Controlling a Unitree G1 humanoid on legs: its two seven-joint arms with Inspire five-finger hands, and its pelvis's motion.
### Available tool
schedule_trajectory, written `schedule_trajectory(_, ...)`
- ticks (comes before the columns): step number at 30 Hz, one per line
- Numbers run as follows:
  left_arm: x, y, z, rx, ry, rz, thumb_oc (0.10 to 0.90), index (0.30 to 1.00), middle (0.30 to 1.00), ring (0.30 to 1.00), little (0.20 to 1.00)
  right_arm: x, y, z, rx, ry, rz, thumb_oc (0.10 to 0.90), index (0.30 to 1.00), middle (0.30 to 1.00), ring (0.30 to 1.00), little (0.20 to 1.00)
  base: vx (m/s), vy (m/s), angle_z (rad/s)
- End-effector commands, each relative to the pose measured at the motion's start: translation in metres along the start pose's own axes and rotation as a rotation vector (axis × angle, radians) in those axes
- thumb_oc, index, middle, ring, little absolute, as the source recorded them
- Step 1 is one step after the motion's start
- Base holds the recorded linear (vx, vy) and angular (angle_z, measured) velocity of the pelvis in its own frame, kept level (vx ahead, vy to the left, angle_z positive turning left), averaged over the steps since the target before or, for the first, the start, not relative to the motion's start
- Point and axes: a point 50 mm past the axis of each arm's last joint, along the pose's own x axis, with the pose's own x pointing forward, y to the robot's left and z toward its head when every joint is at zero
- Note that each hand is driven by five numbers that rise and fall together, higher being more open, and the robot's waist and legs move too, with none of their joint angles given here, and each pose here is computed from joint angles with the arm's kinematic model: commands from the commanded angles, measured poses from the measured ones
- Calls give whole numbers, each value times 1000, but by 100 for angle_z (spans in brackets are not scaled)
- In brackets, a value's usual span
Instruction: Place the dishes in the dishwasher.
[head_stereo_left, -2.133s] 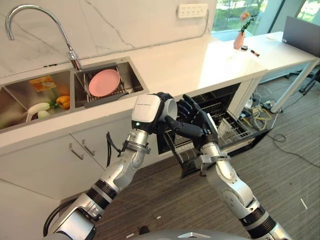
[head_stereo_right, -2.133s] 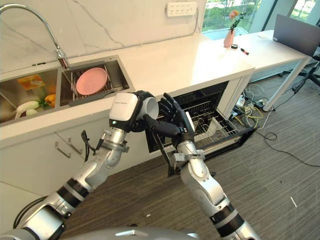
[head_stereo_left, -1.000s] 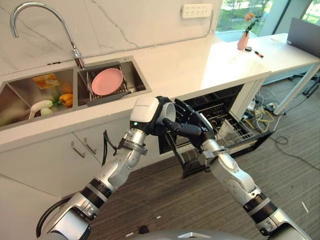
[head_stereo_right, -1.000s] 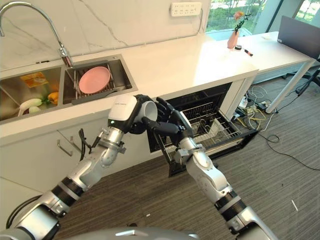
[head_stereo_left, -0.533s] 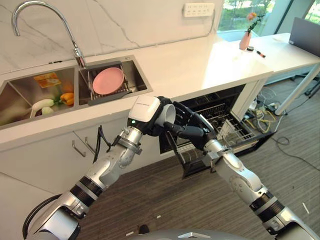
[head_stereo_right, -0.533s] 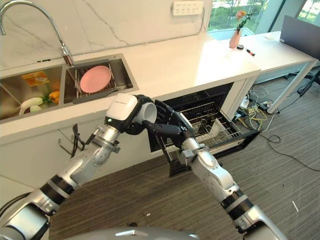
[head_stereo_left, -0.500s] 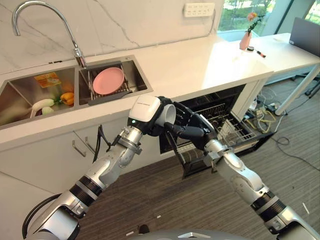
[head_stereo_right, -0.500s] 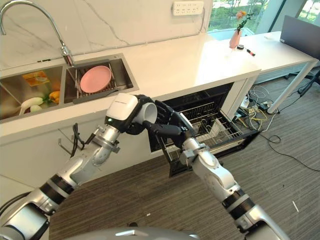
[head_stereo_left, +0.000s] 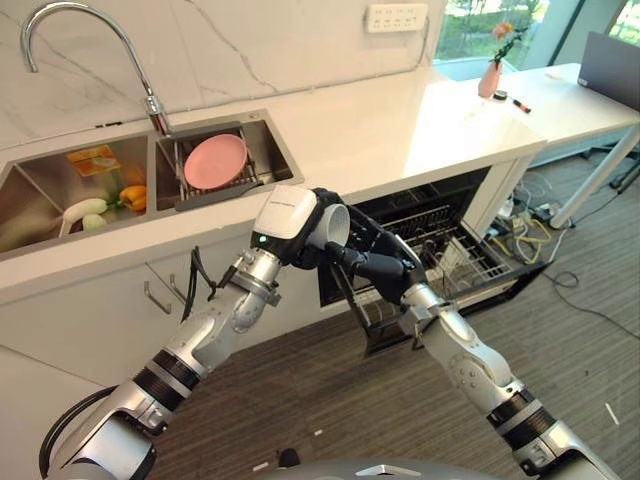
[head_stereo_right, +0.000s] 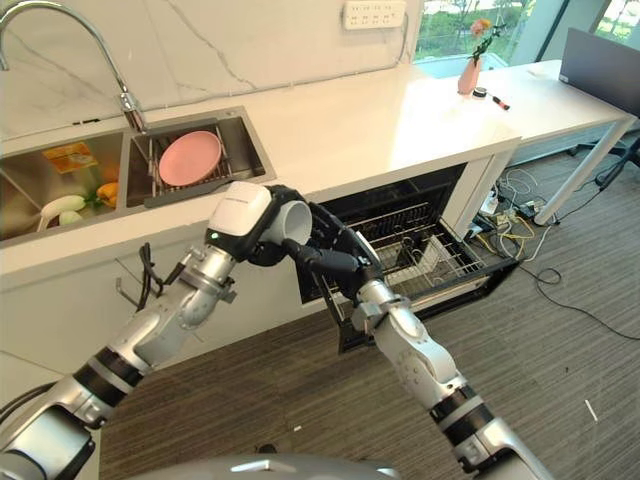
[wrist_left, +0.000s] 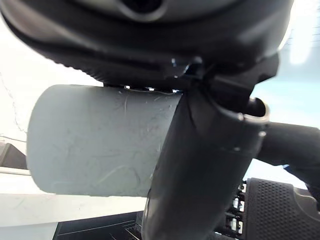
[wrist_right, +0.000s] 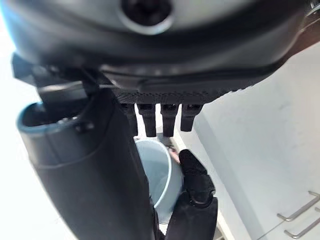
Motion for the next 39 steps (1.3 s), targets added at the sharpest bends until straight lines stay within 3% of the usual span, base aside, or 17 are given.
schedule_trajectory(1, 28, 50, 102, -201, -507, 300, 400, 300, 300, 300, 300, 22, 15, 44, 76, -239, -6, 800, 900, 900, 900, 900, 0, 0, 0)
schedule_trajectory(8, 24, 52, 104, -232, -511, 326, 400, 300, 300, 300, 300, 19, 11, 41, 113, -264, -61, 800, 900, 900, 900, 900, 0, 0, 0)
schedule_trajectory(16, 24, 48, 105, -238, -512, 296, 400, 300, 300, 300, 300, 18, 30, 43, 57, -231, 95, 800, 900, 900, 900, 900, 1, -1, 3)
schedule_trajectory(28, 16, 59, 96, -264, -461, 439, 400, 300, 300, 300, 300, 7, 8, 45, 262, -400, -131, 800, 900, 900, 900, 900, 1, 0, 1)
schedule_trajectory(39, 9, 55, 89, -285, -418, 446, 400, 300, 300, 300, 300, 2, 4, 47, 381, -471, -161, 800, 900, 900, 900, 900, 2, 0, 1)
